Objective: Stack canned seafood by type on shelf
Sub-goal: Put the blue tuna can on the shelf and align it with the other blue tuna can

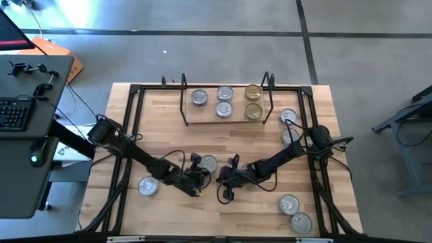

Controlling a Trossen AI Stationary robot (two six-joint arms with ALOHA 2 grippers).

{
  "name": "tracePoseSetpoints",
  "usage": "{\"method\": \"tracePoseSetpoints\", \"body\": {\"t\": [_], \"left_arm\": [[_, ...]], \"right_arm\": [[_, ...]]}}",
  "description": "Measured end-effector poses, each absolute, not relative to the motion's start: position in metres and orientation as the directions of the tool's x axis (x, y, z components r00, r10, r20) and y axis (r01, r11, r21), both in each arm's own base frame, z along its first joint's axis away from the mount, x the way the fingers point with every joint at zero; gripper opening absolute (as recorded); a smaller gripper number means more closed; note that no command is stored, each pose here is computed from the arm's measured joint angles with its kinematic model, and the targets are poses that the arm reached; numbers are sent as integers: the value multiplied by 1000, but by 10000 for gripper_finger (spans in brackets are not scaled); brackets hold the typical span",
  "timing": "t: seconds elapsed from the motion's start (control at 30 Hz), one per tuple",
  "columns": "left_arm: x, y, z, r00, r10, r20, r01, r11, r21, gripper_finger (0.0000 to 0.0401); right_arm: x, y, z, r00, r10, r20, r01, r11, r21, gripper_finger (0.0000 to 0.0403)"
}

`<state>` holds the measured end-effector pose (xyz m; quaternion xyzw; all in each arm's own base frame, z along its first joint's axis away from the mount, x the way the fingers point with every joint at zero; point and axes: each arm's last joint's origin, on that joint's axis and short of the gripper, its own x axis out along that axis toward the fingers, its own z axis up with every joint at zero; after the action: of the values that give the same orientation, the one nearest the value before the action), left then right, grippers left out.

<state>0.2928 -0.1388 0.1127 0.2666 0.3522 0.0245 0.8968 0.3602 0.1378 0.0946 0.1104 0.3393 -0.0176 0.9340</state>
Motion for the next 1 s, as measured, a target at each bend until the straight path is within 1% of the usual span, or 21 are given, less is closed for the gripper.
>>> {"method": "tracePoseSetpoints", "body": {"t": [0.1, 0.2, 0.3, 0.5, 0.6, 0.77, 0.87, 1.0], "left_arm": [[296, -145, 120, 739, 219, -637, 172, 853, 493, 2], [300, -151, 131, 714, 239, -658, 185, 842, 507, 1], [301, -155, 141, 685, 286, -670, 196, 814, 547, 1], [306, -148, 154, 637, 418, -648, 157, 753, 639, 0], [311, -130, 153, 592, 486, -643, 122, 735, 667, 0], [323, -83, 156, 503, 574, -647, 20, 740, 672, 0], [327, -52, 168, 471, 611, -636, -75, 746, 662, 0], [324, -13, 185, 450, 617, -645, -155, 765, 625, 0]], "right_arm": [[357, 147, 95, 777, 29, -629, 106, 979, 177, 0], [353, 154, 95, 783, 13, -622, 108, 982, 156, 0], [351, 159, 95, 787, 2, -617, 109, 984, 142, 0], [350, 160, 95, 788, -20, -615, 121, 985, 123, 0], [350, 160, 95, 789, -23, -614, 123, 985, 121, 0], [350, 159, 95, 786, -26, -617, 125, 985, 118, 0], [349, 160, 94, 785, -24, -619, 122, 986, 117, 0], [345, 160, 91, 782, -28, -623, 126, 985, 113, 0]]}}
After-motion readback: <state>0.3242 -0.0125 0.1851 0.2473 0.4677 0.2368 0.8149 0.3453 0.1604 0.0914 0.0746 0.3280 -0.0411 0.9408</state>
